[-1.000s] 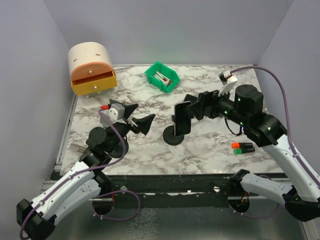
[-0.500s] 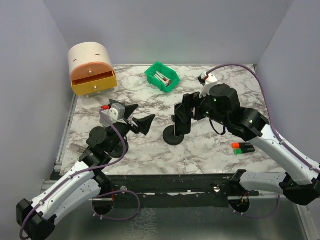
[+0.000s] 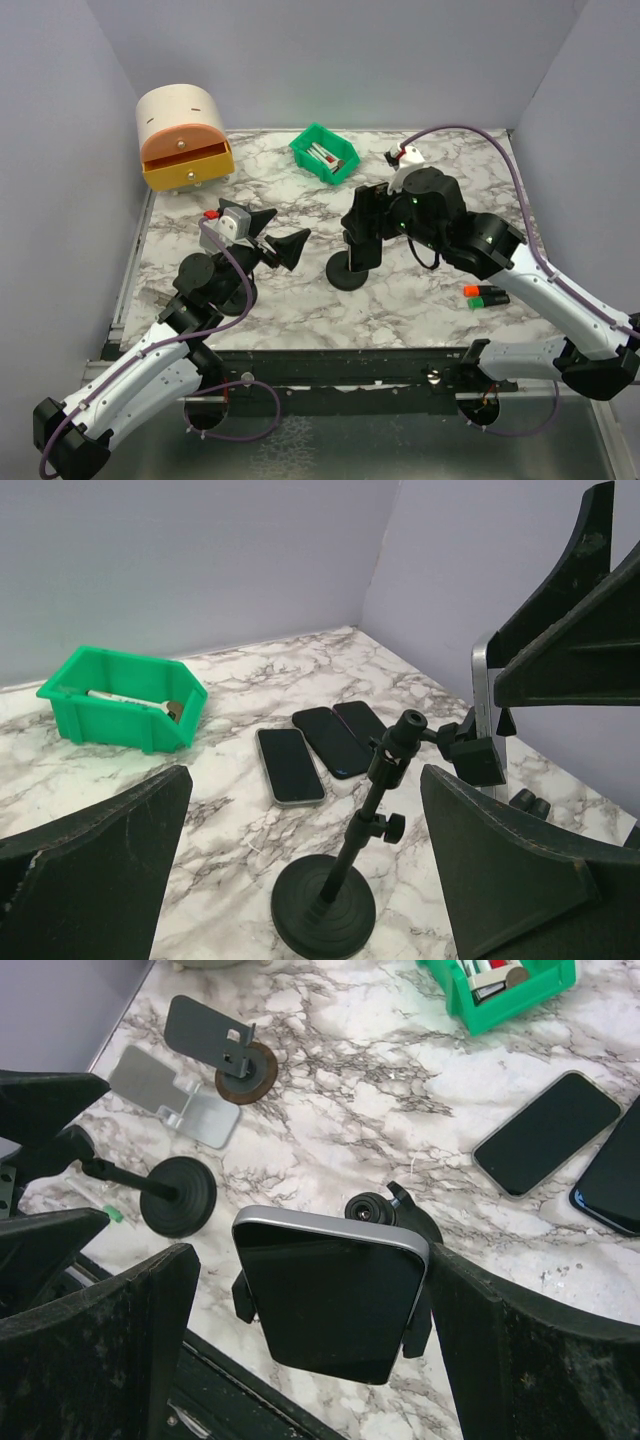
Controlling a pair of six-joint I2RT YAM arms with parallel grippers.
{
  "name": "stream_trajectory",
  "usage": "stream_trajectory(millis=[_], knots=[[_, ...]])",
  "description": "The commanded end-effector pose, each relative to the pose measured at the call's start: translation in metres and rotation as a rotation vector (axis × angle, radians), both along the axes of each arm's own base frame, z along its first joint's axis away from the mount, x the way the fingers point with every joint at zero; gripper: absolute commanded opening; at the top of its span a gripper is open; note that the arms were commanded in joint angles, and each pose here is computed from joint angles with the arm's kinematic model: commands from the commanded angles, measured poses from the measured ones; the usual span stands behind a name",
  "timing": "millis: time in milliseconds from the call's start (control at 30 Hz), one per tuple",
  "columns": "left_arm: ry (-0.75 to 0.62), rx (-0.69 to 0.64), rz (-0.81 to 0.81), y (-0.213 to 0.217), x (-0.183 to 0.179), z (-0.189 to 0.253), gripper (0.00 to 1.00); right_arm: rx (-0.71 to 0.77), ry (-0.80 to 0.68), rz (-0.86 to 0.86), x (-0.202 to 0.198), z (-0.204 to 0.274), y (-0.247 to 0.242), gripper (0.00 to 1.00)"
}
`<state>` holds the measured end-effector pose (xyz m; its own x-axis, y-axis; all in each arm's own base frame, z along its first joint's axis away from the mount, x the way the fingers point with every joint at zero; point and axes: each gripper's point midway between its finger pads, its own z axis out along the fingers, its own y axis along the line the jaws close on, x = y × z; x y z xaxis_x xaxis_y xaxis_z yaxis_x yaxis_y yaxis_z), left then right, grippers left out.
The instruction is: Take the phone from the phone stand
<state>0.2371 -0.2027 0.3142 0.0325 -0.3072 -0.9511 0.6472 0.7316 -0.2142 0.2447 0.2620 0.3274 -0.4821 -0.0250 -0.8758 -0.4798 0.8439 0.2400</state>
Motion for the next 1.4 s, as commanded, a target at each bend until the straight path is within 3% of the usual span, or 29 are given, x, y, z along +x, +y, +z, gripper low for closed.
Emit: stream_trajectory(millis=[0,533,900,1167,1367], knots=[[-0.006,-0.003,0.006,0.002,-0.001,0.002,0.97,-0.029,0.008,-0.088,0.006,0.001,-0.009,1.00],[-0.002,-0.002,0.012,0.003,0.000,0.002,0.97,-0.073,0.018,-0.150,0.003,-0.008,-0.003,0.99],[-0.002,-0.004,-0.003,0.001,-0.002,0.003,0.97,-0.079,0.020,-0.167,0.006,-0.010,-0.002,0.89],[-0.007,0.002,-0.097,-0.012,-0.014,0.004,0.97,-0.074,0.013,-0.140,0.005,-0.010,0.001,0.75],[0.057,-0.034,-0.227,-0.030,-0.028,0.002,0.97,-0.075,0.009,-0.132,0.003,-0.013,0.000,0.51]])
